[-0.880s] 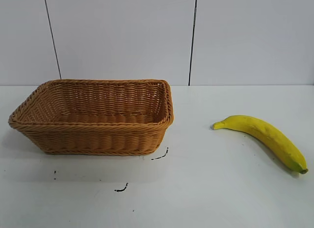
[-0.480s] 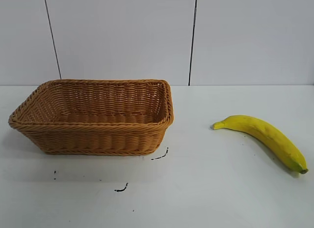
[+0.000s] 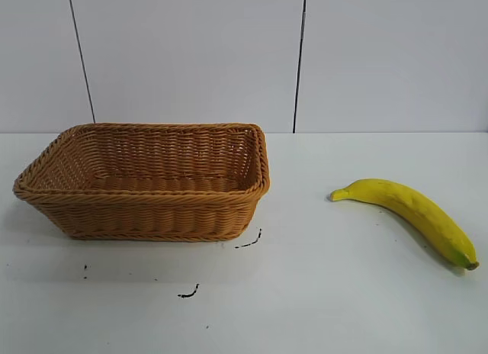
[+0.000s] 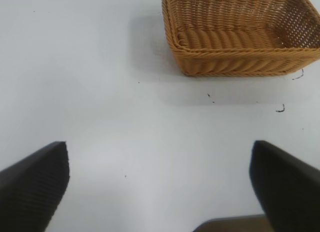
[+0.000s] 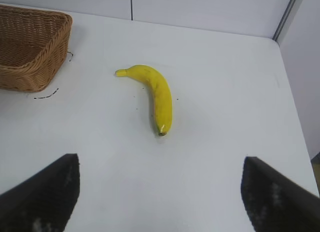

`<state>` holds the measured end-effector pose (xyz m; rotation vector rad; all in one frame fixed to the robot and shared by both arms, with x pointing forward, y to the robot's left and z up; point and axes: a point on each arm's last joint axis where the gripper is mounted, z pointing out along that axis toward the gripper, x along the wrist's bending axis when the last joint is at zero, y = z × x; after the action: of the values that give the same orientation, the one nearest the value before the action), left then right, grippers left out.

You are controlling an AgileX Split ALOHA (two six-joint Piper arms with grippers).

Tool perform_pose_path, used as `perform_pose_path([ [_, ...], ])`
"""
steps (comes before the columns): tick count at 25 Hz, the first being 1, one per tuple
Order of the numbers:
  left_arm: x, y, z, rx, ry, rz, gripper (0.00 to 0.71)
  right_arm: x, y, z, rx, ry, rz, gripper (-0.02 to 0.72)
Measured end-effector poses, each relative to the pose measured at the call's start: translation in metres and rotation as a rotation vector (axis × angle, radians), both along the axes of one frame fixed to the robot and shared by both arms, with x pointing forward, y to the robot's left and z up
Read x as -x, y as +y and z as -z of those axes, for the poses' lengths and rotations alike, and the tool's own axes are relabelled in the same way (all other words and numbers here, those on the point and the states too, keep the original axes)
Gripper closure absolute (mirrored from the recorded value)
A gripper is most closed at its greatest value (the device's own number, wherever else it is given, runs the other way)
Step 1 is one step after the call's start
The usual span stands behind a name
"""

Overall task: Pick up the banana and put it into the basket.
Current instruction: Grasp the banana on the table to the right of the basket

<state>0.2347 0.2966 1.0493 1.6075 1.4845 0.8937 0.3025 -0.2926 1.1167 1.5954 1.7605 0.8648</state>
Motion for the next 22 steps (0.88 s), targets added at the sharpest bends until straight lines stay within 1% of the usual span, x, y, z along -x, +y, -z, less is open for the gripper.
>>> perform_pose_path([
  [5,0.000,0.000,0.000,0.000,0.000,0.000,0.015,-0.055,0.002,-0.017,0.004,0.128,0.001,0.074],
  [8,0.000,0.000,0.000,0.000,0.000,0.000,0.015,-0.093,0.004,-0.020,0.007,0.205,0.001,0.074],
  [11,0.000,0.000,0.000,0.000,0.000,0.000,0.015,-0.135,0.006,-0.014,0.009,0.293,0.001,0.074],
  [15,0.000,0.000,0.000,0.000,0.000,0.000,0.015,-0.186,0.009,-0.005,0.013,0.374,0.001,0.074],
  [19,0.000,0.000,0.000,0.000,0.000,0.000,0.015,-0.232,0.011,0.012,0.015,0.457,0.000,0.074],
  [22,0.000,0.000,0.000,0.000,0.000,0.000,0.015,-0.263,0.012,0.029,0.029,0.525,-0.014,0.074],
])
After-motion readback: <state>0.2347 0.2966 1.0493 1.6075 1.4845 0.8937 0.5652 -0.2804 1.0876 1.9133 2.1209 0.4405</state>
